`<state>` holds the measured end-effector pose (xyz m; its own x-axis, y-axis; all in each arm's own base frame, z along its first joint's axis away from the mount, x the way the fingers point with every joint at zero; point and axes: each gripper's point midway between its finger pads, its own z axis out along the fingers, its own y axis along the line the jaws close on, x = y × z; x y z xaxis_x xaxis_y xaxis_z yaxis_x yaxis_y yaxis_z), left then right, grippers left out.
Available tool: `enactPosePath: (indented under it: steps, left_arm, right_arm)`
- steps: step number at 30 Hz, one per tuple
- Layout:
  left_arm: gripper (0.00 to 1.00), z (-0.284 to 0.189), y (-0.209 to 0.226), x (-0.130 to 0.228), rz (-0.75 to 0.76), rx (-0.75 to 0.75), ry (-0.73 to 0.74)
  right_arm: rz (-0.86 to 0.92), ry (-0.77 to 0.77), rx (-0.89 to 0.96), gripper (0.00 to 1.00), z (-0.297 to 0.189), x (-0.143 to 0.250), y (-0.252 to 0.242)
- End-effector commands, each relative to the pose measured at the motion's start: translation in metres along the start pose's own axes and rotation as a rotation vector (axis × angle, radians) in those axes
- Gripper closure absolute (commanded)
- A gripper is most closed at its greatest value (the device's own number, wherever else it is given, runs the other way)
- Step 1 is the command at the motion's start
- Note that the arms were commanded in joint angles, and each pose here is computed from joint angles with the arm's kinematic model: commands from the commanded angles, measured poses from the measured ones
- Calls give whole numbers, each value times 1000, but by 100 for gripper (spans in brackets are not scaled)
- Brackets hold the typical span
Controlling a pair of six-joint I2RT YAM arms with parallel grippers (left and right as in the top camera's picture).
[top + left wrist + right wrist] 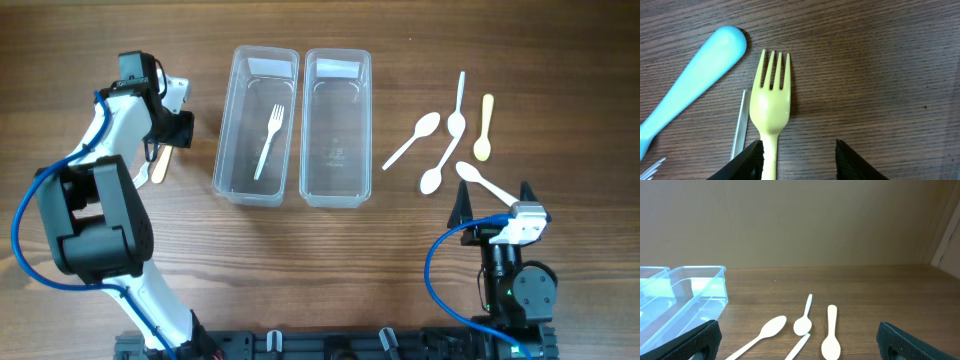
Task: Pack container
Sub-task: 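Return the left gripper to the forks and grasp the yellow fork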
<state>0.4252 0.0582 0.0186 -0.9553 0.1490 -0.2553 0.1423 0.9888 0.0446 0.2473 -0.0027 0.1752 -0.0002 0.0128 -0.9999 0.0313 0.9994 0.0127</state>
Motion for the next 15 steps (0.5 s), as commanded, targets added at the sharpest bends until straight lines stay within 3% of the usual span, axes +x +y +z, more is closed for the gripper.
enactPosePath:
  steps: [1,12,15]
  left_arm:
    - [53,12,-1,4,-4,26,20]
    - [54,17,23,7,-56,6,9]
    - [63,17,23,8,-56,7,9]
  right_arm:
    - [-10,-12,-12,0,0,-3,2]
    - [-10,-12,-12,0,0,-3,2]
    - [-10,-12,-12,0,0,-3,2]
